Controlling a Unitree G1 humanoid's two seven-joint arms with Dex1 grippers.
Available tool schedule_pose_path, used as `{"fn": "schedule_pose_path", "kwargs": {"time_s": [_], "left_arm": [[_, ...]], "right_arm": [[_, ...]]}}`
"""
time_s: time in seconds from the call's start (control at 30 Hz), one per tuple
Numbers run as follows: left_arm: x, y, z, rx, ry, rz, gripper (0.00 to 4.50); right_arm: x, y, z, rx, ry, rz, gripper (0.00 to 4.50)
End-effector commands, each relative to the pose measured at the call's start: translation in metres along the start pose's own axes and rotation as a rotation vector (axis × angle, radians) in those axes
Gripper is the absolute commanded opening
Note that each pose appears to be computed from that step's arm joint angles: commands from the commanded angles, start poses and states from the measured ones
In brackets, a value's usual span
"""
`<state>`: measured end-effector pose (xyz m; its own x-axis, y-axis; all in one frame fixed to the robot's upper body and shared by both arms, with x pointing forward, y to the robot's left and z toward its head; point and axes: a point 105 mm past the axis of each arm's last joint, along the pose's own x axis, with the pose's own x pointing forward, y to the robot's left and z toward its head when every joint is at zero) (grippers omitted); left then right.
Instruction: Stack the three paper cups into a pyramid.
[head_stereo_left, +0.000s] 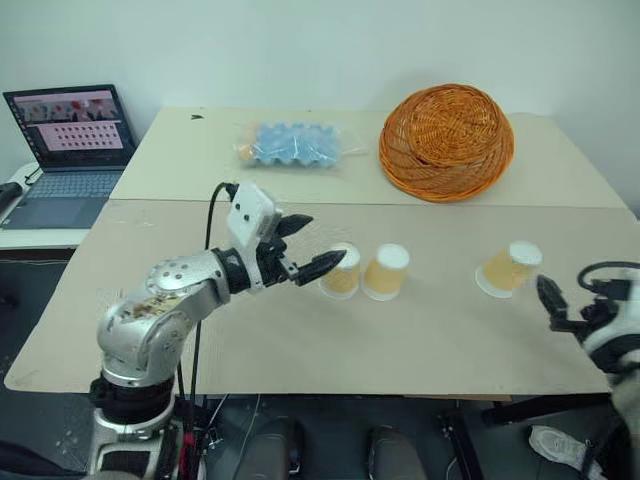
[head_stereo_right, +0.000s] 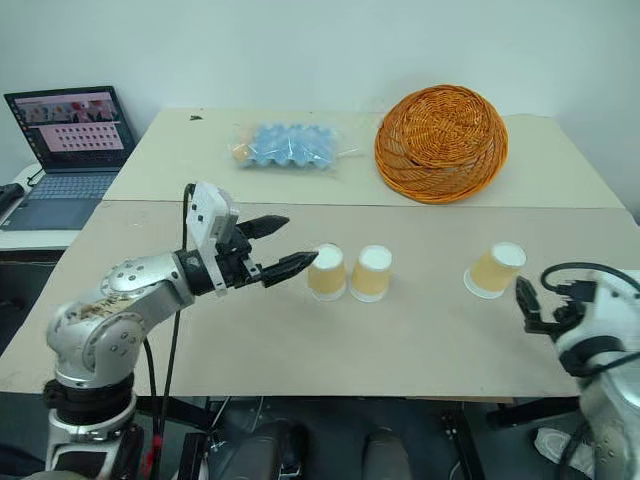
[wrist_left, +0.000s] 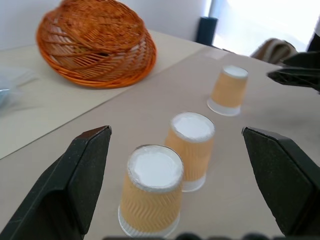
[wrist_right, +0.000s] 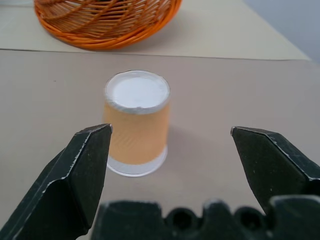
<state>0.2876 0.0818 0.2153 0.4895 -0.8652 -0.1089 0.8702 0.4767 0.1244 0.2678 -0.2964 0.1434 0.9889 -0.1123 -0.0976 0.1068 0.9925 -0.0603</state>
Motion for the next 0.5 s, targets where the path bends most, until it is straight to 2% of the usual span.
{"fn": "schedule_pose_path", "kwargs": {"time_s": [0.03,0.2,0.5], "left_arm": [[0.001,0.001,0.014,0.036,-0.033,-0.088,4.47],[0.007,0.002,0.013,0.067,-0.013,-0.132,4.47],[0.011,-0.005,0.018,0.059,-0.032,-0.166,4.47]], "right_arm": [[0.015,0.007,0.005,-0.006,-0.049,0.008,4.50],[0.029,0.014,-0.003,0.015,-0.051,0.024,4.50],[0.035,-0.003,0.006,-0.014,-0.087,-0.046,4.50]]}}
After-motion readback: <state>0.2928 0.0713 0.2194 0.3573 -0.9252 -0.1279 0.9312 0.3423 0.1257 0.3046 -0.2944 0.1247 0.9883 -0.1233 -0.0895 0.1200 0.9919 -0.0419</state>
